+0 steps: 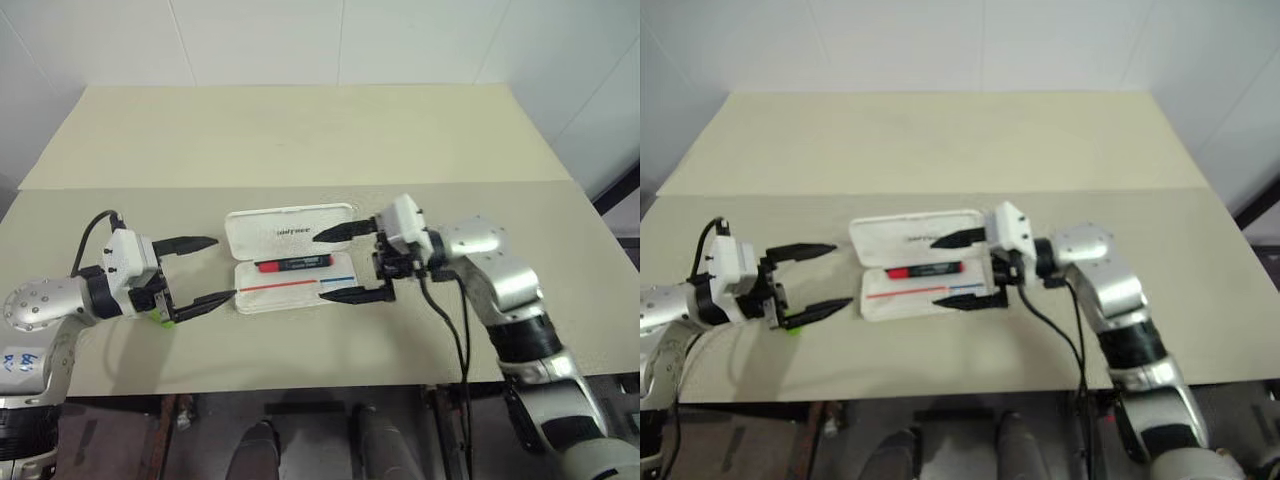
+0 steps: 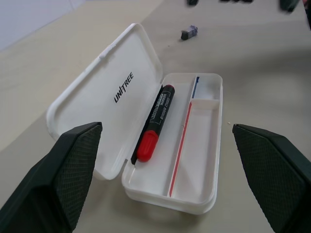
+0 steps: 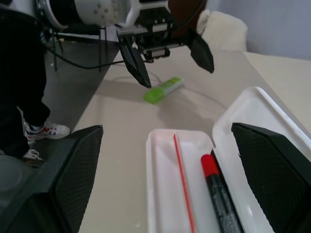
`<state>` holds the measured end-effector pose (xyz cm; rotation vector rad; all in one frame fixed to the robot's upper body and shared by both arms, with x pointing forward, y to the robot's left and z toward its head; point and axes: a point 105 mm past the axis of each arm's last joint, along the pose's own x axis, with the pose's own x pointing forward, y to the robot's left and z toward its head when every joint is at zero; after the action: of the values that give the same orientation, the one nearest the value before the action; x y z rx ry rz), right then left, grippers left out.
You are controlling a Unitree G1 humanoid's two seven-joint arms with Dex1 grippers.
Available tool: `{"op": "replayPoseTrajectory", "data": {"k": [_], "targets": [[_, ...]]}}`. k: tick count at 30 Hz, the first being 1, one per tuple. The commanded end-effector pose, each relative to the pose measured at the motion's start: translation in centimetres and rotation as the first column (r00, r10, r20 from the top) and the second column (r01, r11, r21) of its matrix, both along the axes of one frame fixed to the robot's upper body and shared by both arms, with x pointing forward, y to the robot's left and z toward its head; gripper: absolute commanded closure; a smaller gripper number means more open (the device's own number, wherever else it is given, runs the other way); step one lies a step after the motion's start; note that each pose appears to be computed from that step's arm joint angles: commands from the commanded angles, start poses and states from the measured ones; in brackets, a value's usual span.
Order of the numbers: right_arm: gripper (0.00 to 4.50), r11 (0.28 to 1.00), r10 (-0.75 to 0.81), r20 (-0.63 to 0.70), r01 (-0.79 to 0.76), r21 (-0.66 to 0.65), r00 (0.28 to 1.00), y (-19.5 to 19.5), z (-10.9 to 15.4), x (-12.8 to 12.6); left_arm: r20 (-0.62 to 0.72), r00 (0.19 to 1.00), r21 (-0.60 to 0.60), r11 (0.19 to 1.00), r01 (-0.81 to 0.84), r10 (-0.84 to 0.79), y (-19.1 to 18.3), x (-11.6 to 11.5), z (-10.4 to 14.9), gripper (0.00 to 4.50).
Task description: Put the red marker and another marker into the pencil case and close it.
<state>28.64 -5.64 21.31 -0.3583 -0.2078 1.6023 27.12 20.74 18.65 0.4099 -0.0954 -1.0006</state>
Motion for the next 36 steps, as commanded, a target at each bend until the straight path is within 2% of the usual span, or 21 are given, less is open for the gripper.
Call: {"op": "replayPoseTrajectory", "data": {"k": [1,3,6,8,9,11,15,20,22,24,30,34,36], "targets": [[0.03,0.998,-0.057,-0.004,0.057,0.040,0.998,-2.2,1.6,-0.9,0.069,0.990,-0.055,0.992,-0.116,0.120,0.4,-0.1,1.1,0.00],[0.03,0.993,-0.116,-0.025,0.116,0.025,0.993,-3.7,1.3,-0.6,0.085,0.969,-0.123,0.968,-0.220,0.231,0.9,0.0,1.1,0.00],[0.03,0.979,-0.204,-0.029,0.204,-0.012,0.979,-5.7,0.6,0.2,0.089,0.898,-0.215,0.888,-0.406,0.431,2.1,-0.2,0.8,0.00],[0.03,0.972,-0.233,-0.028,0.233,-0.011,0.972,-6.4,0.5,0.6,0.072,0.808,-0.290,0.788,-0.544,0.584,3.1,-0.3,0.8,0.00],[0.03,0.970,-0.242,-0.031,0.242,-0.004,0.970,-6.5,0.5,0.7,0.052,0.741,-0.335,0.710,-0.619,0.670,3.7,-0.5,0.7,0.00],[0.03,0.970,-0.244,-0.032,0.244,0.002,0.969,-6.5,0.4,0.9,0.007,0.642,-0.381,0.595,-0.707,0.767,3.9,-0.9,0.4,0.00],[0.03,0.972,-0.234,-0.032,0.234,0.017,0.972,-6.0,0.5,1.0,-0.002,0.535,-0.379,0.495,-0.782,0.845,2.9,-1.4,0.0,0.00],[0.03,0.978,-0.207,-0.027,0.208,0.024,0.978,-5.5,0.8,1.2,-0.111,0.378,-0.324,0.326,-0.888,0.919,2.7,-1.9,-2.1,0.00],[0.03,0.980,-0.195,-0.018,0.196,0.017,0.981,-5.4,0.9,1.3,-0.206,0.239,-0.297,0.172,-0.939,0.949,3.7,-2.5,-3.2,0.00],[0.03,0.983,-0.185,-0.013,0.185,0.016,0.983,-5.3,1.1,1.4,-0.275,0.169,-0.272,0.092,-0.958,0.947,3.9,-2.9,-4.0,0.00],[0.03,0.987,-0.159,-0.011,0.159,0.012,0.987,-4.7,1.5,1.3,-0.335,0.056,-0.189,-0.009,-0.982,0.941,4.7,-3.5,-5.6,0.00],[0.03,0.989,-0.151,-0.004,0.151,0.006,0.989,-4.7,1.8,1.3,-0.351,0.045,-0.173,-0.018,-0.985,0.935,4.5,-3.5,-5.9,0.00],[0.03,0.989,-0.150,0.005,0.150,0.003,0.989,-5.0,2.1,1.2,-0.396,0.028,-0.140,-0.030,-0.990,0.918,4.1,-3.4,-6.9,0.00]]}}
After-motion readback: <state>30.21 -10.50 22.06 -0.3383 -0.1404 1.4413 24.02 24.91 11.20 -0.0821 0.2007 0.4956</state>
